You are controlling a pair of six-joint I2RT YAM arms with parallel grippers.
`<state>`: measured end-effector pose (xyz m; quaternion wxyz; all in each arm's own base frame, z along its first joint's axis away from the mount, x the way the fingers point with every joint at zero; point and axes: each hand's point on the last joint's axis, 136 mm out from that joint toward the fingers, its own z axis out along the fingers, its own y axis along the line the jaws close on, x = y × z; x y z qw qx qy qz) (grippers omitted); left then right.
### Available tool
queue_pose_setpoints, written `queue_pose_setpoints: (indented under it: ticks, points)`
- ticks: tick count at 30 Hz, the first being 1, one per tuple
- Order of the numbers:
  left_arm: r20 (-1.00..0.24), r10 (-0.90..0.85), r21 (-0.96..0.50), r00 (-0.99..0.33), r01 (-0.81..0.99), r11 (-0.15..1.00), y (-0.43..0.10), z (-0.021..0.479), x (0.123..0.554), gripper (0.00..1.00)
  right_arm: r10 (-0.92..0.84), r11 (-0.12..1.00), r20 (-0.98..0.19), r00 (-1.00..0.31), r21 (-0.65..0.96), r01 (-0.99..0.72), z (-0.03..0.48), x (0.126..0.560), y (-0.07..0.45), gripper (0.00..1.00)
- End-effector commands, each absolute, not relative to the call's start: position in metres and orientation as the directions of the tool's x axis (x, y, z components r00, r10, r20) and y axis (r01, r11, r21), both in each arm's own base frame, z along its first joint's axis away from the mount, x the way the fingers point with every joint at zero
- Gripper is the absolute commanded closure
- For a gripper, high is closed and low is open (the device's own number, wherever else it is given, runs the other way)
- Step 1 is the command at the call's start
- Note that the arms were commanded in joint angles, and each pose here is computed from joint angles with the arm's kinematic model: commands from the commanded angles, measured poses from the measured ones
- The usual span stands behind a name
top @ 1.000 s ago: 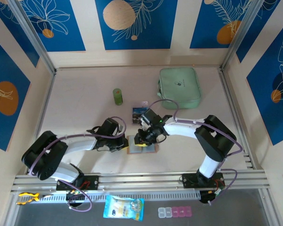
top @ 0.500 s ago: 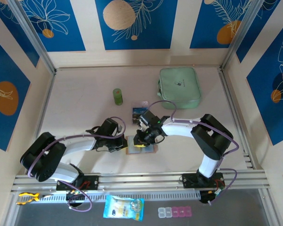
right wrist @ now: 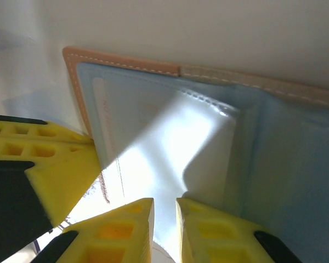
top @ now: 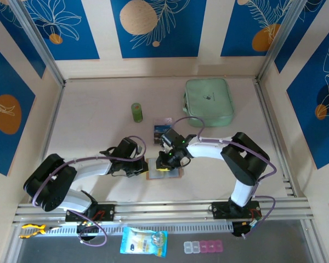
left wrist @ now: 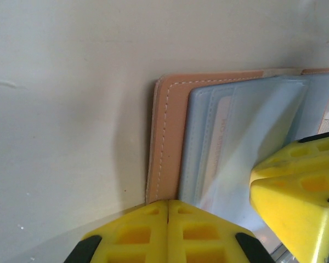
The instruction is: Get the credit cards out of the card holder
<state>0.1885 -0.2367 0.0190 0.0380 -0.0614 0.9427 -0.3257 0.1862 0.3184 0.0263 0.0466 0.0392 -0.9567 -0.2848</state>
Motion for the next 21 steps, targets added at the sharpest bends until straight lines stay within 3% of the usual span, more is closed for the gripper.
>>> queue_pose_setpoints:
  ticks: [1, 15, 21]
  points:
    - [0.01, -0.142, -0.547, -0.99, -0.124, 0.828, -0.221, 0.002, 0.178, 0.97, -0.091, 0.872, 0.071, -0.993, 0.487, -0.045, 0.025, 0.183, 0.301, 0.79]
    - [0.005, -0.14, -0.547, -0.99, -0.12, 0.828, -0.221, 0.006, 0.18, 0.97, -0.094, 0.843, 0.077, -0.993, 0.537, -0.038, 0.026, 0.182, 0.291, 0.81]
    - [-0.062, -0.161, -0.592, -0.985, -0.093, 0.8, -0.228, 0.03, 0.193, 0.96, -0.077, 0.797, 0.092, -0.993, 0.605, -0.005, 0.023, 0.182, 0.292, 0.83]
